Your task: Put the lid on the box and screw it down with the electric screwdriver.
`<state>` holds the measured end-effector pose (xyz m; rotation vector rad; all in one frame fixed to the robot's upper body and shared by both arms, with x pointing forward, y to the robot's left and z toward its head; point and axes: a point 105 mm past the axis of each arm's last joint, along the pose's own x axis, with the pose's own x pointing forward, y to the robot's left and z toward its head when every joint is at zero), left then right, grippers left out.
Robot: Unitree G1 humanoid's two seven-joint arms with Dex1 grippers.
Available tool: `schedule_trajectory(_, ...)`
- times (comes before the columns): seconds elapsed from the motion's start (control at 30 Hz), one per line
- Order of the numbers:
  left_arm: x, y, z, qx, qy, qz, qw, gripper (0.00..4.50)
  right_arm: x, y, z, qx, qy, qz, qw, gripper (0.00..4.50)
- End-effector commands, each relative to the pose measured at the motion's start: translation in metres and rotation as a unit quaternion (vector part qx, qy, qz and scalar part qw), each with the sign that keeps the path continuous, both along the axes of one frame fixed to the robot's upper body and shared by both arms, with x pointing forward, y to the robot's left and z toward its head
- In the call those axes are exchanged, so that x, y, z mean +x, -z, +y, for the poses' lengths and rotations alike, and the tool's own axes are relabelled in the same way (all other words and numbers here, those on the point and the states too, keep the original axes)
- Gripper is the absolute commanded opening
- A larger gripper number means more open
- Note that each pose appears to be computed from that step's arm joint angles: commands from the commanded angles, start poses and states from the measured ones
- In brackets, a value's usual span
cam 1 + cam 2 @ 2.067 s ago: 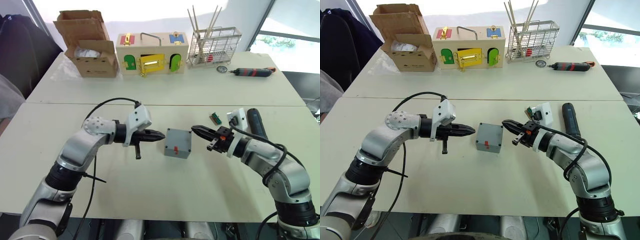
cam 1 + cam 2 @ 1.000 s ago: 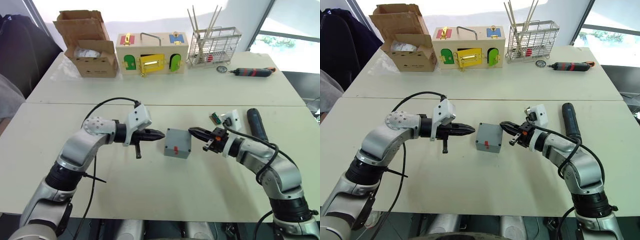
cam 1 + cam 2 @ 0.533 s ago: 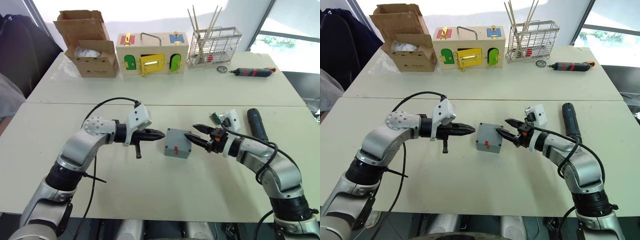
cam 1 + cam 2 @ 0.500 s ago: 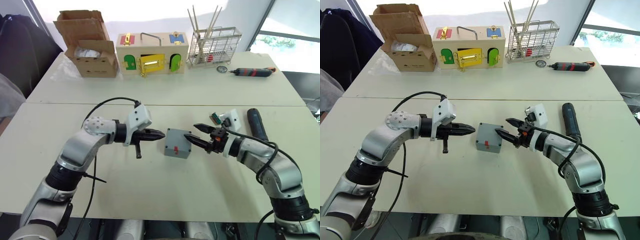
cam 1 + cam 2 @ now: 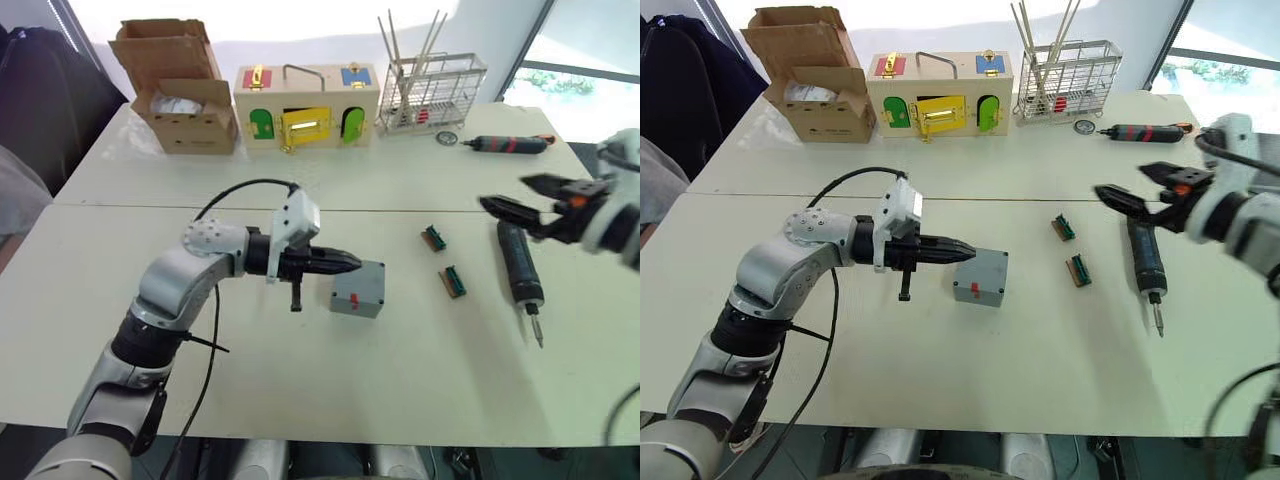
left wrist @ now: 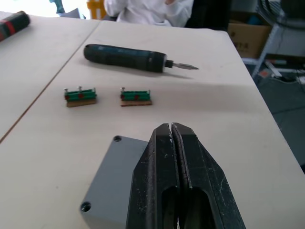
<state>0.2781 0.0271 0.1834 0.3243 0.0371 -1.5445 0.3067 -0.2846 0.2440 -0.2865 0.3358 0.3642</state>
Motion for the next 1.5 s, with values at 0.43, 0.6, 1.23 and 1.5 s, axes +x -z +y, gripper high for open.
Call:
schedule_trajectory(0.43,-0.019,0.0,-0.028,-0.003,0.028,-0.059,0.998,0.0,-0.003,0.058,-0.052,0.043,0.11,0.345,0.931,4.46)
schedule_trajectory(0.6,-0.018,0.0,-0.029,-0.018,0.001,-0.052,0.998,0.0,0.006,0.08,-0.053,0.043,0.122,0.387,0.913,4.46)
schedule_trajectory(1.23,-0.014,0.004,-0.026,-0.018,-0.033,-0.047,0.998,0.0,0.007,0.121,-0.055,0.0,0.121,0.457,0.881,1.88)
schedule_trajectory(1.5,0.005,-0.002,-0.014,-0.008,-0.043,-0.049,0.998,0.0,0.037,0.066,-0.053,0.07,0.122,0.306,0.942,1.88)
